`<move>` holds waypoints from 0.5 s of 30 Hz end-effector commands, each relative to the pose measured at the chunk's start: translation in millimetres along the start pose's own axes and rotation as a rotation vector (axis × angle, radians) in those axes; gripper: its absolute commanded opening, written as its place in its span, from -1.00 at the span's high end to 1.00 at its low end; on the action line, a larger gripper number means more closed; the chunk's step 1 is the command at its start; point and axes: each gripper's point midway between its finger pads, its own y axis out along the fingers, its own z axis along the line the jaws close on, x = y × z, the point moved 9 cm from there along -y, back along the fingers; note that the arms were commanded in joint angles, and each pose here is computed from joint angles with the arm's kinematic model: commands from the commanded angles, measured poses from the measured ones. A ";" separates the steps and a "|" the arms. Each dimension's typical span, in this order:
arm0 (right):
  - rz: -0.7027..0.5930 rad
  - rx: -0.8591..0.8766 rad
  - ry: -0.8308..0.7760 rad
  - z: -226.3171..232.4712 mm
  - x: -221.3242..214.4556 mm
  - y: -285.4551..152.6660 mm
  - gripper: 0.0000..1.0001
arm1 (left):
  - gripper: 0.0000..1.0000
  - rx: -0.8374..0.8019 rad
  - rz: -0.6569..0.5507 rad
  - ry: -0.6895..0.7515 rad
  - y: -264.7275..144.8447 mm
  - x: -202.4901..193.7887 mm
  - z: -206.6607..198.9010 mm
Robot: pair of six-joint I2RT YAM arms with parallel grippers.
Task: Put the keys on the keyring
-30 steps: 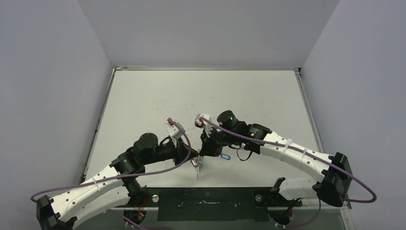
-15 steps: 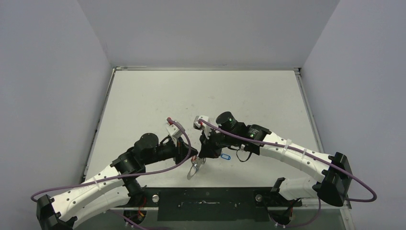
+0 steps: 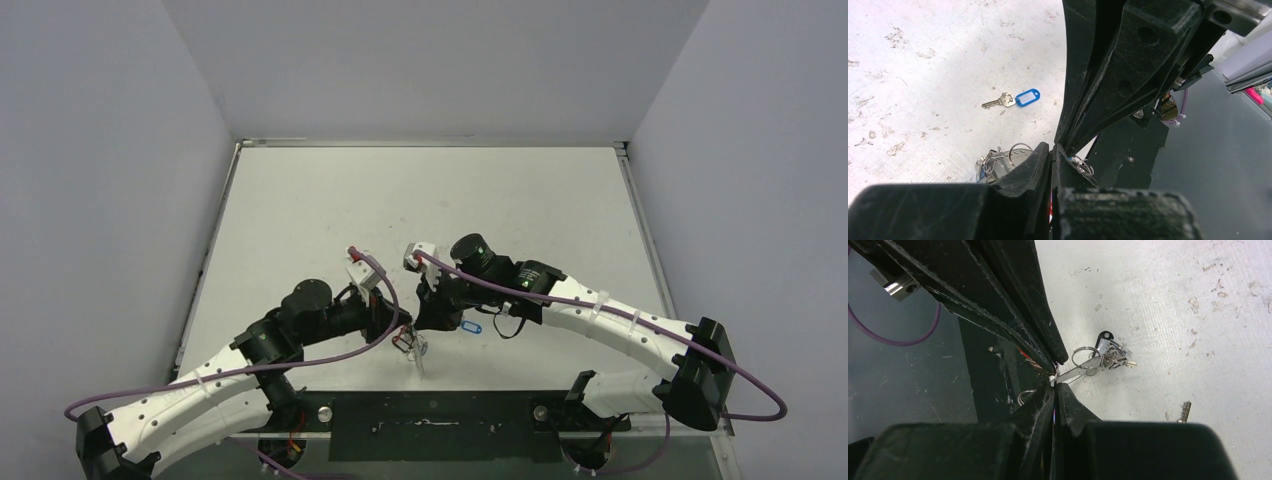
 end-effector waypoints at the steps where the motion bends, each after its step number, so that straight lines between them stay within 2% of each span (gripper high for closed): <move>1: -0.091 0.033 -0.072 7.4 23.6 -3.0 1.00 | 1.00 0.061 0.029 0.014 -2.3 -9.0 7.9; 15: -0.099 0.034 -0.072 8.4 25.3 -3.5 1.00 | 1.00 0.094 0.052 -0.013 -7.4 -24.3 13.9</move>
